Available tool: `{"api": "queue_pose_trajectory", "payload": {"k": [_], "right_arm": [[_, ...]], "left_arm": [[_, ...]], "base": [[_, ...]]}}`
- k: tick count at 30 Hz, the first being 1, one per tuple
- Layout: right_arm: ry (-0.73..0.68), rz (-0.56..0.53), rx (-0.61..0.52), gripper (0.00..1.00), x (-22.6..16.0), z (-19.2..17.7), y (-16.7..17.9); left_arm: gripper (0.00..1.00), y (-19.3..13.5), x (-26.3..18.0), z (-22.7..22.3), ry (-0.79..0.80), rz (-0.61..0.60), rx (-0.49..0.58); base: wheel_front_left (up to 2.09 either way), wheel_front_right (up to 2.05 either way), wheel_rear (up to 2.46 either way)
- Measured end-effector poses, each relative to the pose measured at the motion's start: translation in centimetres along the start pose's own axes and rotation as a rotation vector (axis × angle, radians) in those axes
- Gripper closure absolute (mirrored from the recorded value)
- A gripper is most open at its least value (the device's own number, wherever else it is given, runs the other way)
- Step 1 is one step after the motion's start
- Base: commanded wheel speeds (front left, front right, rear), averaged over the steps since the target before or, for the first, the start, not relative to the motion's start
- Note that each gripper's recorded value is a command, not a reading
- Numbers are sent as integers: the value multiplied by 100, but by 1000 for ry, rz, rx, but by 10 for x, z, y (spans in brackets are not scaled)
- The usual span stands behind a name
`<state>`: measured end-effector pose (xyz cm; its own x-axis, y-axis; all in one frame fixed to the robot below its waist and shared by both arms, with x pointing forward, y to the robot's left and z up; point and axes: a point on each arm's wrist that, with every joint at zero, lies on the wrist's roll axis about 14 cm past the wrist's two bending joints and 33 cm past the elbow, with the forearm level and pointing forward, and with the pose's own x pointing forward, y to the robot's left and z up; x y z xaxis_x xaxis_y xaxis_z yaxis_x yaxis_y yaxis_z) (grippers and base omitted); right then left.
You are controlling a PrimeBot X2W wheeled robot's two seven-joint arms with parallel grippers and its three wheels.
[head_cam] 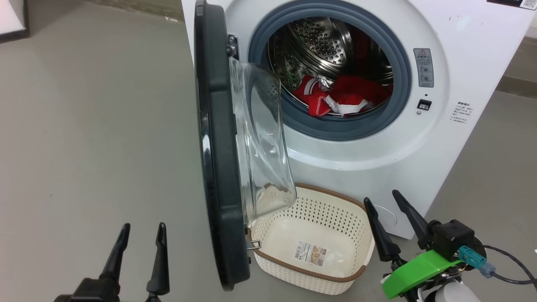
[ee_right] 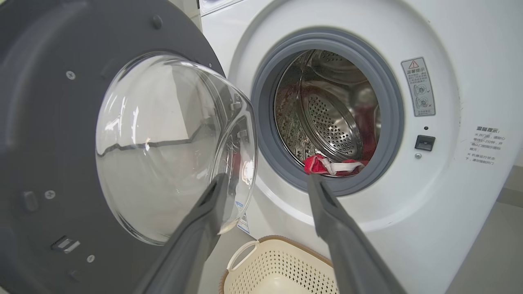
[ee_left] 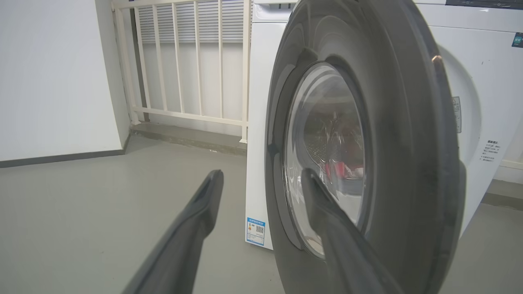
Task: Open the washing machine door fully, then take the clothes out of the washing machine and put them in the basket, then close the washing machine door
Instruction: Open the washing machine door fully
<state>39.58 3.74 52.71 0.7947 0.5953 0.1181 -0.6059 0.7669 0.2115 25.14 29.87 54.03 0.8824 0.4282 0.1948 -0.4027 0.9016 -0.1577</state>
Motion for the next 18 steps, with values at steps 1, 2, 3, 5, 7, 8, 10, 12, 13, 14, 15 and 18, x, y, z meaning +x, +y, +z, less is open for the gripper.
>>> {"api": "queue_pose_trajectory", "payload": {"k": [1,2,3,5,7,8,10,12,13,14,15,18], "right_arm": [[1,2,0,0,0,0,1],[2,3,0,0,-1,-1,1],[2,3,0,0,-1,-1,1],[4,2,0,0,-1,-1,1],[5,1,0,0,-2,-1,1],[5,1,0,0,-2,-1,1],[7,0,0,0,-3,-2,1],[7,-2,0,0,-3,-2,0],[7,-2,0,0,-3,-2,0],[8,-3,0,0,-3,-2,0],[8,-5,2,0,-3,-2,-1],[8,-10,7,0,-4,-3,-2]], "left_arm": [[0,0,0,0,0,-1,0],[0,0,0,0,0,-1,0],[0,0,0,0,1,-2,1],[0,0,-1,-1,3,-2,1],[0,0,0,-1,2,-2,-3],[0,1,0,-1,3,-3,-1],[0,0,0,-1,4,-5,0],[0,0,0,-2,5,-6,1],[0,0,0,-2,5,-6,1],[0,0,0,-2,6,-5,1],[0,0,1,-2,6,-1,-2],[0,0,1,-2,9,-3,-2]], "base": [[0,0,0],[0,0,0],[0,0,0],[0,0,0],[0,0,0],[0,0,0],[0,0,0],[0,0,0],[0,0,0],[0,0,0],[0,0,0],[0,0,0]]}}
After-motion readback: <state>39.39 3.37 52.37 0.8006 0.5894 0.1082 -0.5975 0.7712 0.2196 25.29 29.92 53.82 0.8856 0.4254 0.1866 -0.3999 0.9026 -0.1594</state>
